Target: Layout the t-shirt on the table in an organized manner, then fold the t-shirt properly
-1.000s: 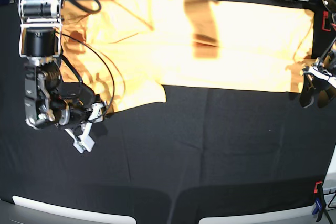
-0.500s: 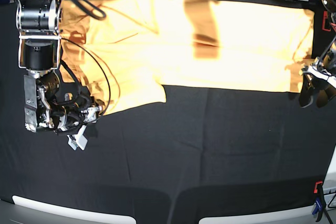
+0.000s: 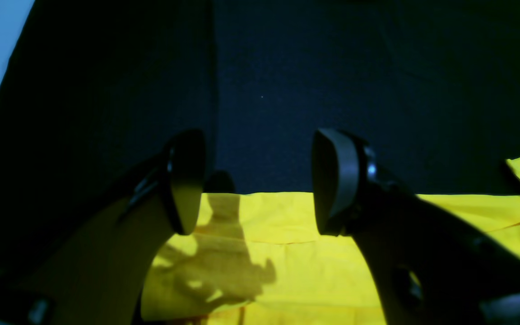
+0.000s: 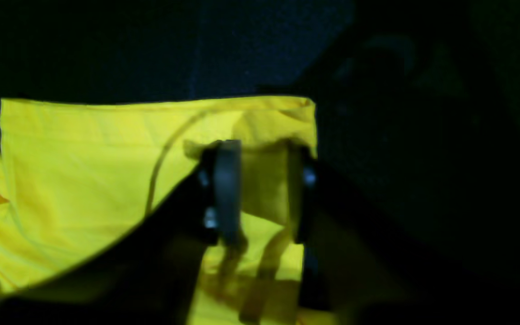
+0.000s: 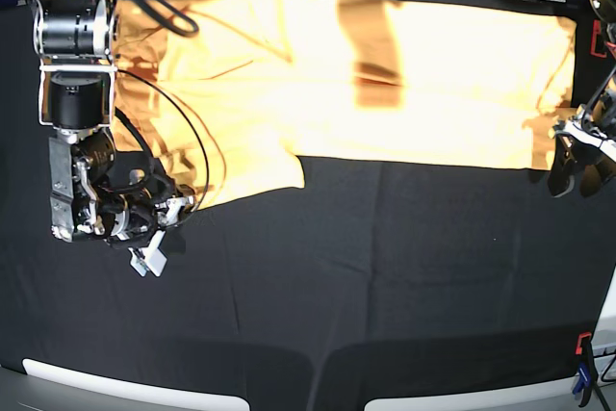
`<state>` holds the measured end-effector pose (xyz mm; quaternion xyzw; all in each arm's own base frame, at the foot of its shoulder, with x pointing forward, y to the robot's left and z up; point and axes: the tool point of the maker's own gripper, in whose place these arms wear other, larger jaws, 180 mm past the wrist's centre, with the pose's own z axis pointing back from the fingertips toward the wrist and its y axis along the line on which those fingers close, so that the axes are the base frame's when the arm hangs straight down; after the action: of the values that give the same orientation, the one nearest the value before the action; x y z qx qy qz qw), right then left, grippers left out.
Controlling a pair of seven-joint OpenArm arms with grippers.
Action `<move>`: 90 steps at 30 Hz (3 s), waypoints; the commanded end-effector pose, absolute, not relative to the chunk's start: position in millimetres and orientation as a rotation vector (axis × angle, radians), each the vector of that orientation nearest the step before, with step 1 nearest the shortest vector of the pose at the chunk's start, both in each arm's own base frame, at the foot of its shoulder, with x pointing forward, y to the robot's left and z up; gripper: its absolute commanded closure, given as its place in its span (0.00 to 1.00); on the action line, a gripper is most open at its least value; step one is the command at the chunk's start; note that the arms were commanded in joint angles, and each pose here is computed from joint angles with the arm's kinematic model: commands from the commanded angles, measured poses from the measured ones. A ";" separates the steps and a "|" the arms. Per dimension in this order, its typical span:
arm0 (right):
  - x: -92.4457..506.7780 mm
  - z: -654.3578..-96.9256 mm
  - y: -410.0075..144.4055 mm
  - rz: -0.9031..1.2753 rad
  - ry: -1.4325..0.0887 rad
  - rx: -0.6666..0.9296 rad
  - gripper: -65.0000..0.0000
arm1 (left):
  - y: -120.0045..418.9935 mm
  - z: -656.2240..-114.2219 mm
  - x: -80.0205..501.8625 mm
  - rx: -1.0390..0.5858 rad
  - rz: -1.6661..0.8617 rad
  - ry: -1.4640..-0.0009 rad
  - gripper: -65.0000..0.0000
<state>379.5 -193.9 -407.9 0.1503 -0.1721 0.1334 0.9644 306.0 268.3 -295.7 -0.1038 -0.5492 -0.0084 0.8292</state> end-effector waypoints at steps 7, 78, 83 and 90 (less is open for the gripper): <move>397.7 -386.1 -193.5 0.336 -0.425 0.310 0.93 | 271.5 -276.5 312.4 -0.213 -0.035 -1.226 0.47; 177.0 -318.3 -70.1 0.840 -0.624 0.471 1.00 | 275.7 -284.3 309.0 -0.167 -0.052 -1.194 0.47; 157.6 -316.5 -59.1 0.822 -0.601 0.564 1.00 | 275.7 -284.2 309.0 -0.167 -0.052 -1.194 0.47; 155.3 -316.5 -57.9 0.819 -0.597 0.576 1.00 | 275.7 -284.2 309.0 -0.167 -0.052 -1.194 0.47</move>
<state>152.8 -62.0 -326.5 0.2628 -0.2641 0.3826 0.8454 302.9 272.6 -302.6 -0.0830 -0.5370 -0.0172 0.8393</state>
